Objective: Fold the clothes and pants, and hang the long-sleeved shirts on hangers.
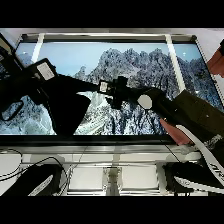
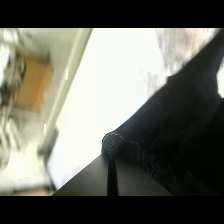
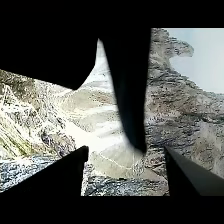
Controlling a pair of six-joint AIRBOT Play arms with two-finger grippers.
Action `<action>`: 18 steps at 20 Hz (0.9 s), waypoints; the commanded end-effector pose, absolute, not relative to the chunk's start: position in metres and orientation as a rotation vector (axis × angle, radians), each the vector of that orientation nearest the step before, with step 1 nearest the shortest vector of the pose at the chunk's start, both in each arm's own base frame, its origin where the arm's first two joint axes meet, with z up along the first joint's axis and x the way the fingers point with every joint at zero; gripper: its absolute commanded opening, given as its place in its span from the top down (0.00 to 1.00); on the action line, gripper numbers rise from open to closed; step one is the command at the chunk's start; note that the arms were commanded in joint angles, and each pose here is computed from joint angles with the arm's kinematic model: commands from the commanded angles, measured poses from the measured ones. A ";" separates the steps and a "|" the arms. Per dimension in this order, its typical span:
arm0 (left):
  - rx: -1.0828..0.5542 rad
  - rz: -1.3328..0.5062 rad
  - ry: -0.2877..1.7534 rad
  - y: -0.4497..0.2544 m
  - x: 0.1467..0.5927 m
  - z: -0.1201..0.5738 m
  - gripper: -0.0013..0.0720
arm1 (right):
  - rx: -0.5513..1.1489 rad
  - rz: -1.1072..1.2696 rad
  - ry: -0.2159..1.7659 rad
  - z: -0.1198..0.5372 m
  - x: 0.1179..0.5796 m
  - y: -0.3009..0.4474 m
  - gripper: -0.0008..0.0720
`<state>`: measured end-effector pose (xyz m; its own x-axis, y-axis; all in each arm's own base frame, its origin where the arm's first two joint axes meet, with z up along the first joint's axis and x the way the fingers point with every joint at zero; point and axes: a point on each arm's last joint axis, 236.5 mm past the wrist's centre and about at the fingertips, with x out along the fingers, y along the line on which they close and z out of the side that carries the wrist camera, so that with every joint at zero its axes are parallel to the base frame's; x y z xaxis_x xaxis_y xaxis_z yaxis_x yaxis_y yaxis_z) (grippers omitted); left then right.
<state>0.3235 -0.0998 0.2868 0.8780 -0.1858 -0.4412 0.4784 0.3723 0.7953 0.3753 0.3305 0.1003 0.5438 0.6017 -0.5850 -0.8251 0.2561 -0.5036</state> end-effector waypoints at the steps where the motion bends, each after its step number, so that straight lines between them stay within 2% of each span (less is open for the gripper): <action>1: 1.086 -0.506 0.223 -0.125 0.324 0.306 0.94 | -0.820 0.998 0.335 0.097 0.374 0.329 0.24; 4: 1.082 -0.510 0.227 -0.128 0.328 0.303 0.94 | -0.772 1.033 0.387 0.084 0.367 0.334 0.24; 6: 1.080 -0.511 0.225 -0.128 0.328 0.304 0.94 | -0.737 1.048 0.442 0.070 0.364 0.337 0.19; 10: 1.073 -0.506 0.215 -0.129 0.329 0.306 0.94 | -0.613 1.197 0.624 0.038 0.318 0.354 0.20; 14: 1.045 -0.485 0.176 -0.131 0.333 0.316 0.94 | -0.629 1.275 0.704 0.004 0.284 0.367 0.22; 16: 1.049 -0.479 0.177 -0.130 0.333 0.317 0.94 | -0.632 1.304 0.743 -0.007 0.273 0.370 0.40; 18: 1.048 -0.458 0.185 -0.125 0.335 0.317 0.94 | -0.588 1.320 0.790 -0.010 0.264 0.372 0.78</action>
<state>0.3324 -0.1295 0.3143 0.8803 -0.2934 -0.3728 0.4676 0.4044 0.7860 0.2830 0.3673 0.0002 0.1346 0.6186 -0.7741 -0.9830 0.1816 -0.0258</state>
